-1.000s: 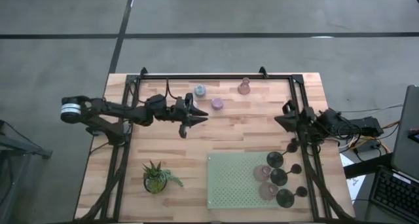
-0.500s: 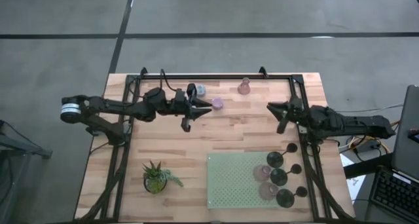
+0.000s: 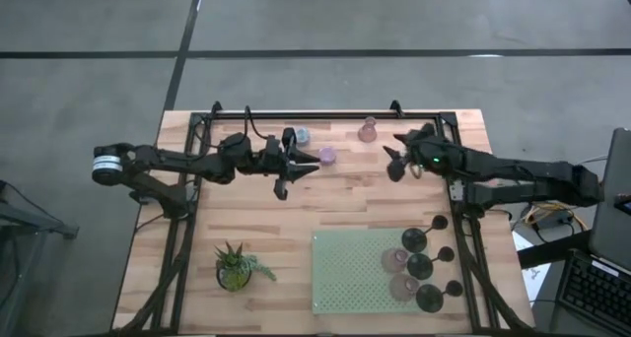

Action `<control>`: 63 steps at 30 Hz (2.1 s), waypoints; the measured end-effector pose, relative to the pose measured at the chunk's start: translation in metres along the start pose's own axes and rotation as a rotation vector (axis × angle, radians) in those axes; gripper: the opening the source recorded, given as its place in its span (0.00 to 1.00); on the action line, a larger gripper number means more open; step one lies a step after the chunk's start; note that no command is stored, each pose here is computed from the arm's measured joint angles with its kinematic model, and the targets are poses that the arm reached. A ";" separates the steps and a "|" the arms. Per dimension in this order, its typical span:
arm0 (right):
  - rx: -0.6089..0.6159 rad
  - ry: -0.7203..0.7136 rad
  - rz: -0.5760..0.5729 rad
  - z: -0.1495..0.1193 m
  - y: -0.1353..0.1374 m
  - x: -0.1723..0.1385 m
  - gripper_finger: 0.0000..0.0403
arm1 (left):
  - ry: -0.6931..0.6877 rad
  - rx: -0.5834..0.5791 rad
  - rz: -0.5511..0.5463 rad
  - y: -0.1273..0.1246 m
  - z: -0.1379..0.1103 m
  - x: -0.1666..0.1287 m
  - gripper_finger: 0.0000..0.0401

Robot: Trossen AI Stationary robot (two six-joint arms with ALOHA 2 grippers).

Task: Pick & Place candle stick holders
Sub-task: Put the left pink glass candle holder on the shelf aligned with the other pink glass candle holder

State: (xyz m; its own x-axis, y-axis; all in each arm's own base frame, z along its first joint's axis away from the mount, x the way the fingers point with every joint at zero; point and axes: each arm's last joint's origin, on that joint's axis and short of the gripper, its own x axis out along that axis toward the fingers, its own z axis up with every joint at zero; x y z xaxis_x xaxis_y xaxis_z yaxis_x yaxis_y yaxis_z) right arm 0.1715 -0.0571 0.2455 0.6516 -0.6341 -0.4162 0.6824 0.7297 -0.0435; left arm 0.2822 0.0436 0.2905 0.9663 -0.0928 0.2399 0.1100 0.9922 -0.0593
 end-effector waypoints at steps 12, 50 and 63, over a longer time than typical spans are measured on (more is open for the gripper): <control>-0.177 0.140 -0.073 0.010 0.018 0.066 0.57 | 0.016 0.007 0.002 0.000 -0.002 0.000 0.24; -0.200 0.412 -0.243 0.002 -0.001 0.170 0.46 | 0.017 0.013 0.001 0.000 -0.002 0.000 0.24; -0.213 0.442 -0.240 0.000 -0.002 0.167 0.17 | 0.017 0.013 0.001 0.000 -0.002 0.000 0.24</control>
State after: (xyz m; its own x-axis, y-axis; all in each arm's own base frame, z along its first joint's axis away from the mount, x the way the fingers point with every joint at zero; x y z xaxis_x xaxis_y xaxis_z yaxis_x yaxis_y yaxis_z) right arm 0.2793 -0.1648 0.1760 0.2528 -0.6548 -0.7123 0.6829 0.6423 -0.3481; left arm 0.2826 0.0437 0.2887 0.9702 -0.0927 0.2237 0.1058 0.9933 -0.0472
